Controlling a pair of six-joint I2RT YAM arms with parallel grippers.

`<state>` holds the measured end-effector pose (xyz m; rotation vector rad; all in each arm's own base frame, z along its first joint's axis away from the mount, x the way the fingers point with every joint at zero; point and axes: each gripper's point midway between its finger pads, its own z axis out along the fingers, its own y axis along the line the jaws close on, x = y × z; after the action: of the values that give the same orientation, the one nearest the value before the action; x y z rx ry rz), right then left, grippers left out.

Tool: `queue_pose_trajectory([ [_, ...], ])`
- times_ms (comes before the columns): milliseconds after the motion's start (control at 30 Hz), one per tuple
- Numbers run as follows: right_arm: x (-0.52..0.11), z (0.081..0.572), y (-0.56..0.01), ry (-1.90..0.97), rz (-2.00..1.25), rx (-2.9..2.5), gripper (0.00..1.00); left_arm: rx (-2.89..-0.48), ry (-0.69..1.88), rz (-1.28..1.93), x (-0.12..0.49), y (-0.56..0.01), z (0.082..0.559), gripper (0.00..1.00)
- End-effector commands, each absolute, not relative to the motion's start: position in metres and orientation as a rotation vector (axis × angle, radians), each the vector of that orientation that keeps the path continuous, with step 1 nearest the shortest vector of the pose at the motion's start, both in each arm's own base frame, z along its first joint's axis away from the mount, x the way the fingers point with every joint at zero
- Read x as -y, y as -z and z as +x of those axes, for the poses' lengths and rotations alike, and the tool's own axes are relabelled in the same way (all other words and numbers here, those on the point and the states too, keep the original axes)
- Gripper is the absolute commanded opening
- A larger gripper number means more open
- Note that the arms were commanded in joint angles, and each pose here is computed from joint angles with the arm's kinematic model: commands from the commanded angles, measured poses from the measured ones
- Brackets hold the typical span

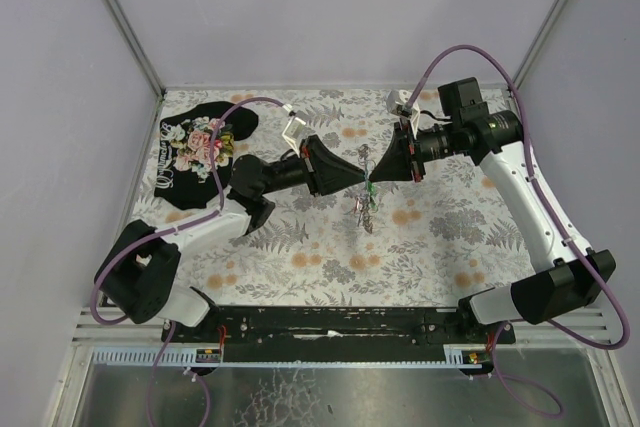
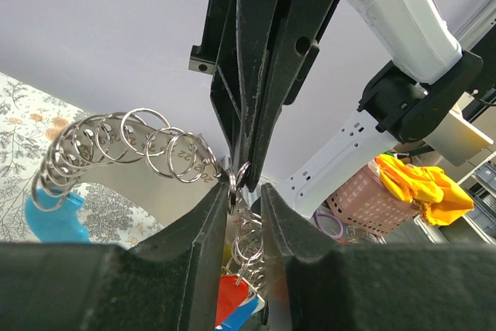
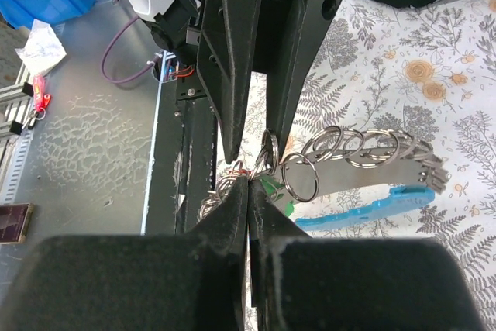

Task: Remove the keys from the keyring
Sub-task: Remove the key from the keyring.

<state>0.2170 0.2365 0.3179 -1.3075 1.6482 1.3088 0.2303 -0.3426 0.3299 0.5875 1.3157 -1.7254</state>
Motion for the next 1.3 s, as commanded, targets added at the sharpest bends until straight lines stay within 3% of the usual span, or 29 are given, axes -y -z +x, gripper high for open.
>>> queue_pose_trajectory([
  [0, -0.237, 0.218, -0.335, -1.272, -1.347, -1.583, 0.00, -1.297, 1.708, 0.646, 0.346, -0.335, 0.229, 0.23],
  [200, -0.235, 0.217, -0.334, -1.251, -1.368, -1.589, 0.00, -1.304, 1.620, 0.592, 0.332, -0.338, 0.239, 0.37],
  [467, -0.232, 0.219, -0.326, -1.215, -1.387, -1.612, 0.00, -1.290, 1.540, 0.597, 0.310, -0.344, 0.236, 0.37],
  [600, -0.233, 0.220, -0.325, -1.222, -1.388, -1.612, 0.00, -1.251, 1.624, 0.663, 0.313, -0.348, 0.220, 0.33],
  [1267, -0.235, 0.219, -0.328, -1.237, -1.390, -1.598, 0.00, -1.287, 1.681, 0.733, 0.345, -0.333, 0.221, 0.35],
])
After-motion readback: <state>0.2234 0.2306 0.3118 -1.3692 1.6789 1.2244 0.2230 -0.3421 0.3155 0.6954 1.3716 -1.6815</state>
